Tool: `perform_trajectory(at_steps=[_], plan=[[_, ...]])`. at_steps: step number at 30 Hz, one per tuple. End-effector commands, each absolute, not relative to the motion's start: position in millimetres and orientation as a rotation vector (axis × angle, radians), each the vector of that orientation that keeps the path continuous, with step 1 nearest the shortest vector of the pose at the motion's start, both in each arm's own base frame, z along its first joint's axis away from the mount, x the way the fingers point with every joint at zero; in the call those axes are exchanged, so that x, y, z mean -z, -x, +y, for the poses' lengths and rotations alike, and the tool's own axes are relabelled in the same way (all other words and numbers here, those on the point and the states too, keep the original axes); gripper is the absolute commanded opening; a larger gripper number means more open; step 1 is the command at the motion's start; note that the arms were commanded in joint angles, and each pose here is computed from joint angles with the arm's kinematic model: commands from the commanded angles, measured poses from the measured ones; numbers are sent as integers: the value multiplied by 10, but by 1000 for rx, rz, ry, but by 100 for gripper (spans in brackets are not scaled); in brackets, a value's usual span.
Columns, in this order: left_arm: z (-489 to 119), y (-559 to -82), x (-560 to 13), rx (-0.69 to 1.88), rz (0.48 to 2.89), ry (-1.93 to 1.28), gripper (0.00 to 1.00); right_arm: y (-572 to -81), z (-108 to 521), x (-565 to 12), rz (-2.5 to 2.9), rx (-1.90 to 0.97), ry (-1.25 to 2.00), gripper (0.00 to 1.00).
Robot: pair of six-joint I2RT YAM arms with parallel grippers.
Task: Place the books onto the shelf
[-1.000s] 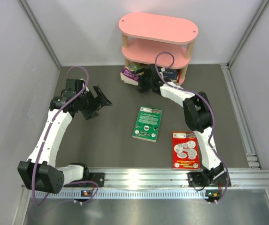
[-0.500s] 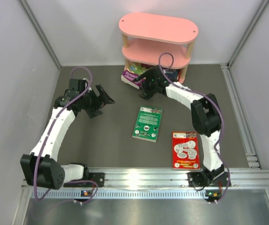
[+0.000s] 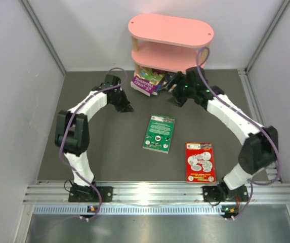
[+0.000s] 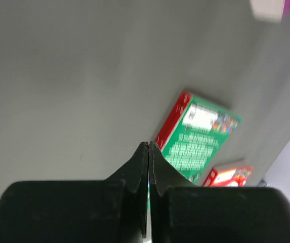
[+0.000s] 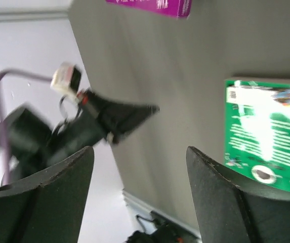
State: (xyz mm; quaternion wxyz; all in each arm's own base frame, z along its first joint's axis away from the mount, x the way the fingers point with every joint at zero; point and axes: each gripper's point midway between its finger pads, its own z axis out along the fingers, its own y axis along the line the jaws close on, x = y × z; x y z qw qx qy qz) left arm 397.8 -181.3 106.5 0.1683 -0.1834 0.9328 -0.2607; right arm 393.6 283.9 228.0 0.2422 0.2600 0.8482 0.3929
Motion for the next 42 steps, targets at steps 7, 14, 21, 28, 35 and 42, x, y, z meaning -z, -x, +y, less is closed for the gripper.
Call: perform_trajectory(at_steps=[7,14,21,28,35,42], plan=[[-2418,-4924,-1014,857,2521,440,0,-3576,1551,-2460,2214,-756,-739,73],[-2704,-5296,-975,934,2440,523,0,-3427,960,-2467,2173,-641,-830,73],[-2832,-5684,-1026,976,2357,609,0,-3389,750,-2395,2167,-606,-872,74],[-2785,-5860,-1013,958,2311,692,0,-3449,687,-2375,2180,-603,-866,74],[-2583,-5937,-1144,909,2274,696,0,-3463,729,-2320,2217,-619,-780,75],[-2295,-5506,-1812,828,2207,572,15,-3328,1236,-1910,2341,-884,-597,80]])
